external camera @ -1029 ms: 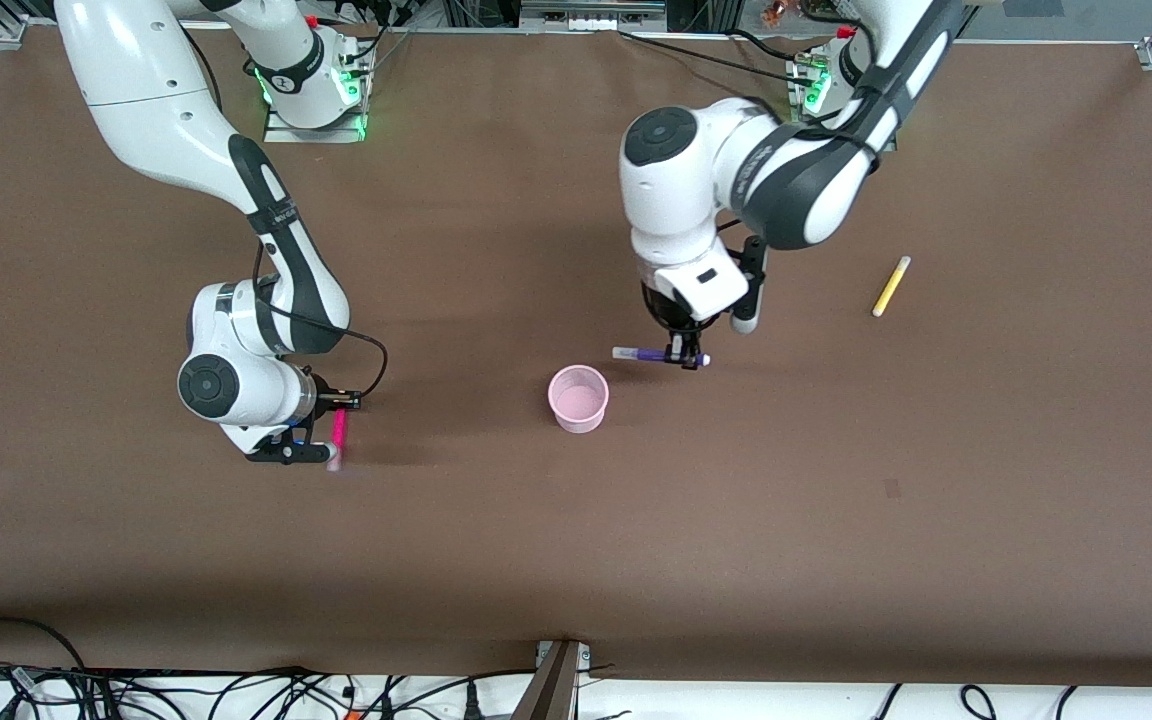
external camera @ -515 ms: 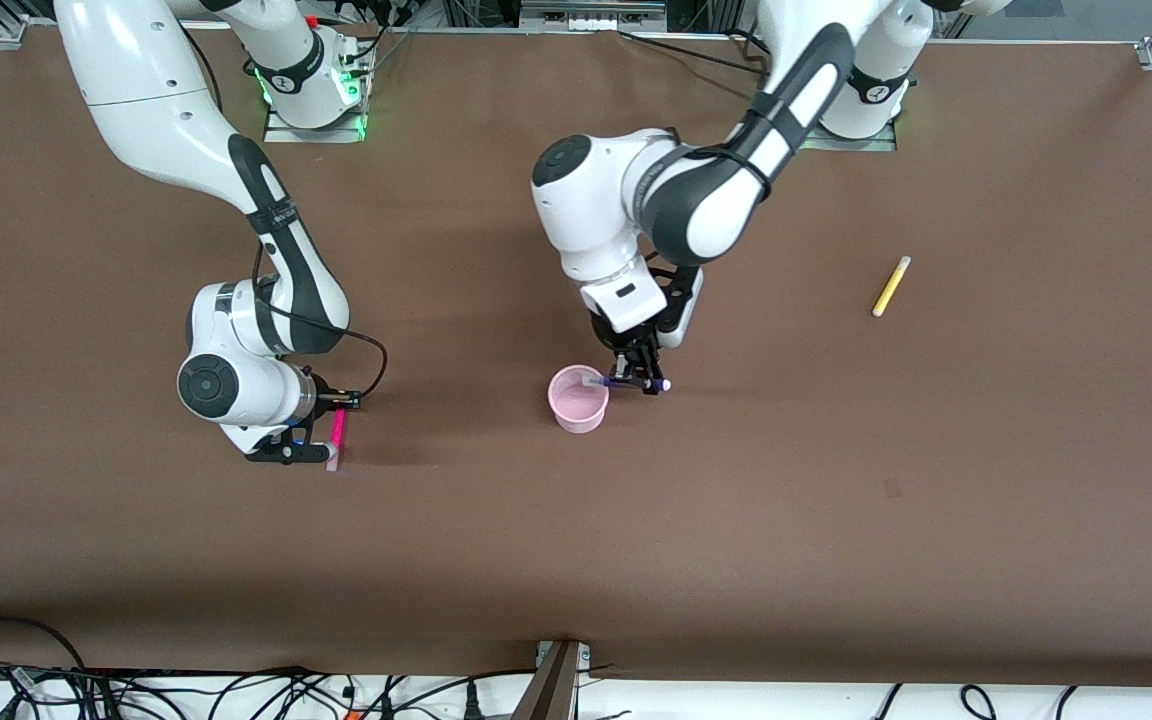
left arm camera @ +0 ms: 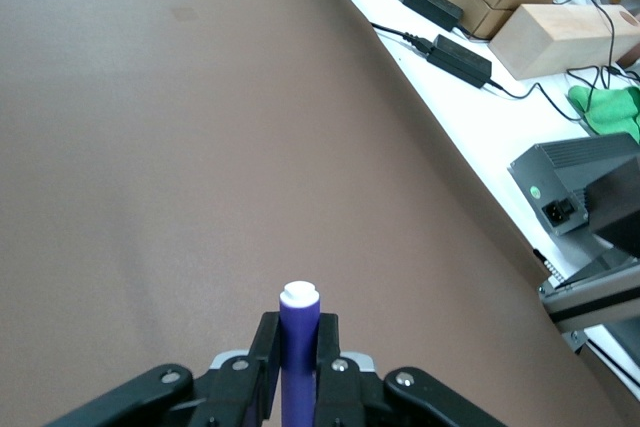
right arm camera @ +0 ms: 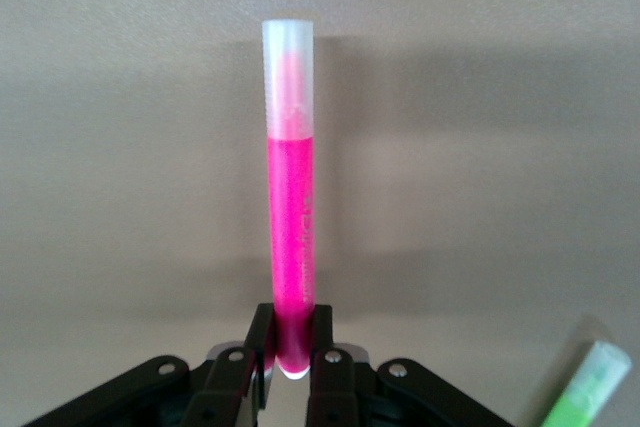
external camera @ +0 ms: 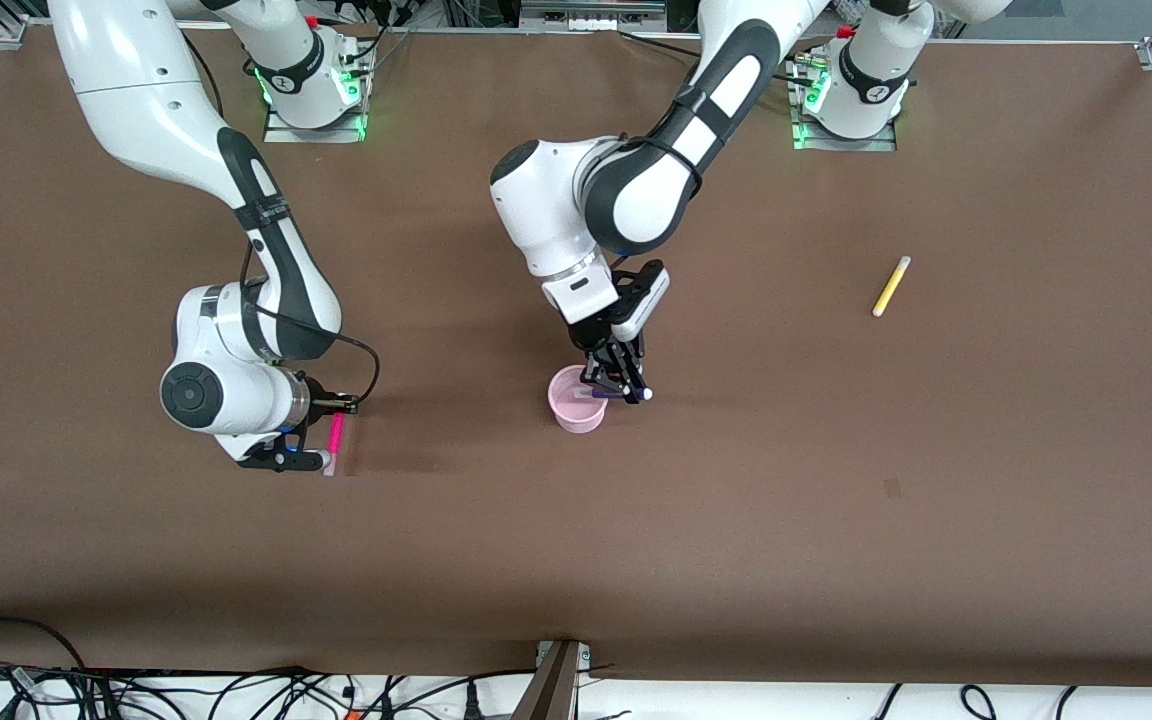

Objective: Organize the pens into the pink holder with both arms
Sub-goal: 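Drop the marker into the cup while the right gripper lifts the highlighter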

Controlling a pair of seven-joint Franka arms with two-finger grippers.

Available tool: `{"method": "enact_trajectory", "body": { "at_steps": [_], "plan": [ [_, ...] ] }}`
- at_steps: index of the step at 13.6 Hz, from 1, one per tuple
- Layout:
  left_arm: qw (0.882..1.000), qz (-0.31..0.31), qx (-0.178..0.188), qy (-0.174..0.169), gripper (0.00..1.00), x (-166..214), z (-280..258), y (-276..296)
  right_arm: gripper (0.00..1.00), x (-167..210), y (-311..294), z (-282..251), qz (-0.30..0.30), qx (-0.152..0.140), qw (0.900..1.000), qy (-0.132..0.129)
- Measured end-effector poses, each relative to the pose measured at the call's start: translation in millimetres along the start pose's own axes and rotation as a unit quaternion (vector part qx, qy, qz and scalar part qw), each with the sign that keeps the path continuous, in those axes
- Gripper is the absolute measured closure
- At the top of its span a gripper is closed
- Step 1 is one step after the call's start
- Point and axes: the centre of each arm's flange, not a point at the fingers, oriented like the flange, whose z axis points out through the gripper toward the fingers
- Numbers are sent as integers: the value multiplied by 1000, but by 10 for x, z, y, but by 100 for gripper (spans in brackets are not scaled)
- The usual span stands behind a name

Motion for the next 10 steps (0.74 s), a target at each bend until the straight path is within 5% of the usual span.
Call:
{"method": "enact_trajectory", "body": {
  "at_steps": [7, 10],
  "plan": [
    [999, 25, -20, 22, 81, -221, 73, -48, 82, -77, -43, -495, 61, 110, 987, -102],
    [999, 23, -22, 23, 56, -202, 55, -23, 82, -89, 184, -707, 88, 177, 969, -148]
  ]
}}
